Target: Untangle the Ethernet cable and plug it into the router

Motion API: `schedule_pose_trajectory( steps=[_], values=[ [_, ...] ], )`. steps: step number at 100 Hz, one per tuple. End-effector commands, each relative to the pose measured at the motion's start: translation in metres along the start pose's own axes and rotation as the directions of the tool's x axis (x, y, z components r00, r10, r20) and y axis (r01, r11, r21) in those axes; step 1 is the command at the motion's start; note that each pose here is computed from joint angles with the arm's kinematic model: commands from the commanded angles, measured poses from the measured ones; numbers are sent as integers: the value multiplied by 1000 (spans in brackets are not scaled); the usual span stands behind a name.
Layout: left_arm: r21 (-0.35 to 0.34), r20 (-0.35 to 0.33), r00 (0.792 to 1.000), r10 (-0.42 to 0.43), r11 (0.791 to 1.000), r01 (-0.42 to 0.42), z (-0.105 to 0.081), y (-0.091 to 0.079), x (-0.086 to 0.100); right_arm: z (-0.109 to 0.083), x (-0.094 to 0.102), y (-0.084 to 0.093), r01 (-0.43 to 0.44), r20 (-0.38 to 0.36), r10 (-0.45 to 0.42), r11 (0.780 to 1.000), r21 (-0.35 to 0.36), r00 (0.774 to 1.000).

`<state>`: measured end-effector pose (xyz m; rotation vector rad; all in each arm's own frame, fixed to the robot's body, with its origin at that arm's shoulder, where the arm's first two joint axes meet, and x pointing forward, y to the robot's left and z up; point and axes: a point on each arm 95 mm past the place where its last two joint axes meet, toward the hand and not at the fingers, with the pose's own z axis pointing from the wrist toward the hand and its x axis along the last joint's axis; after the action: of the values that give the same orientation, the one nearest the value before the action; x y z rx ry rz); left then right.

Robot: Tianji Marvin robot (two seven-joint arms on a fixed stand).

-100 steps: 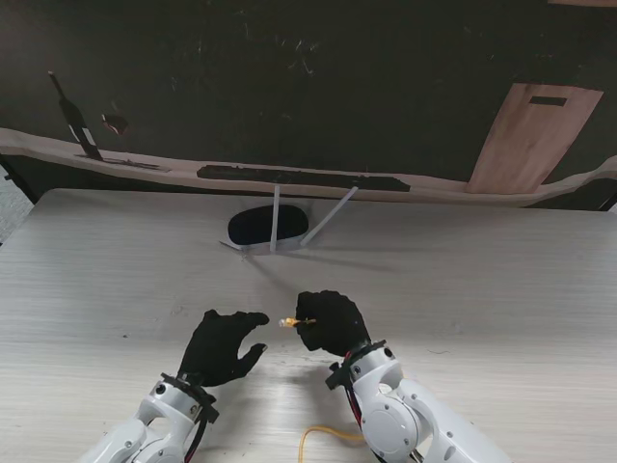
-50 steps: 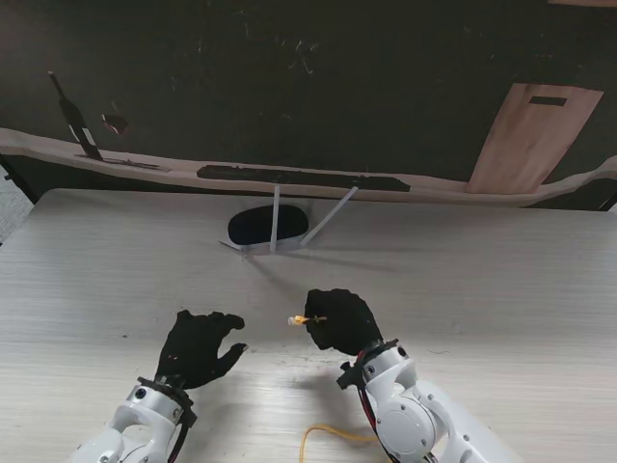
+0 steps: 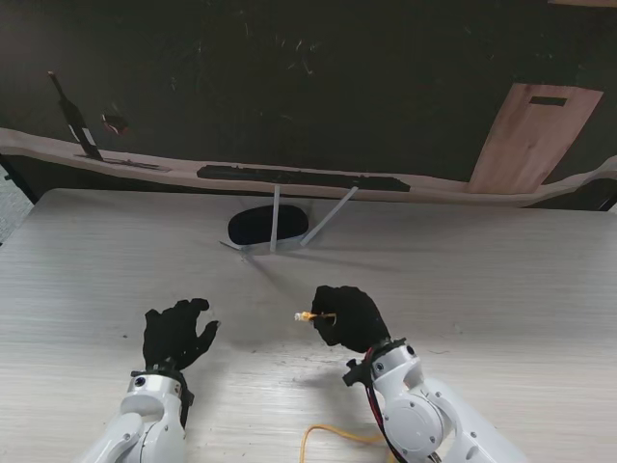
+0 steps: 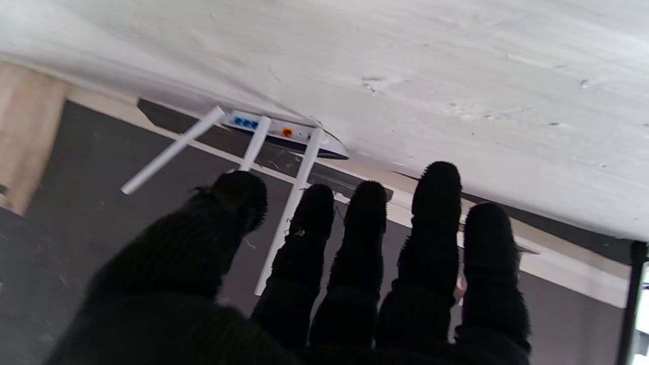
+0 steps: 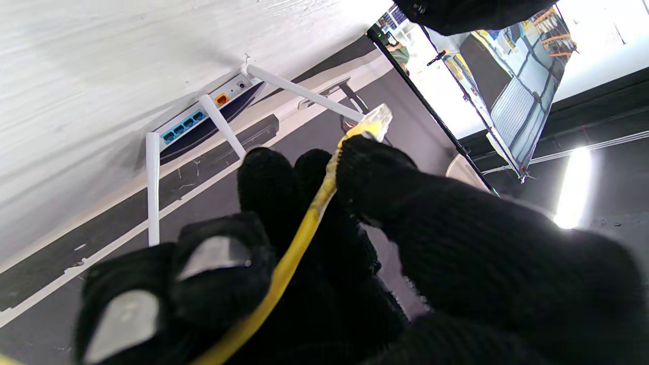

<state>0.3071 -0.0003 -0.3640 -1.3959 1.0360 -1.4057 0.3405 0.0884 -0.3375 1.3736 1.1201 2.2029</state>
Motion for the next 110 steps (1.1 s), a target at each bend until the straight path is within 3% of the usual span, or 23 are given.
schedule_pose_trajectory(
  steps=[1, 29, 43, 71, 110],
  values=[
    [9, 20, 999, -26, 1000, 26, 12, 0, 2, -2, 0, -4, -12, 0, 12, 1000, 24, 1000],
    [38, 16, 995, -102, 994, 102, 61, 3, -9, -2, -1, -3, -13, 1, 13, 999, 47, 1000],
    [7, -11, 984, -178, 984, 178, 81, 7, -14, -2, -1, -3, -9, 3, 9, 998, 57, 1000],
    [-2, -50, 967, -249, 968, 249, 114, 23, -9, 0, 1, -4, -2, 7, 2, 996, 87, 1000],
    [-73, -92, 911, -401, 915, 396, 156, 35, 9, 1, 1, -5, 10, 21, -12, 995, 98, 1000]
  ],
)
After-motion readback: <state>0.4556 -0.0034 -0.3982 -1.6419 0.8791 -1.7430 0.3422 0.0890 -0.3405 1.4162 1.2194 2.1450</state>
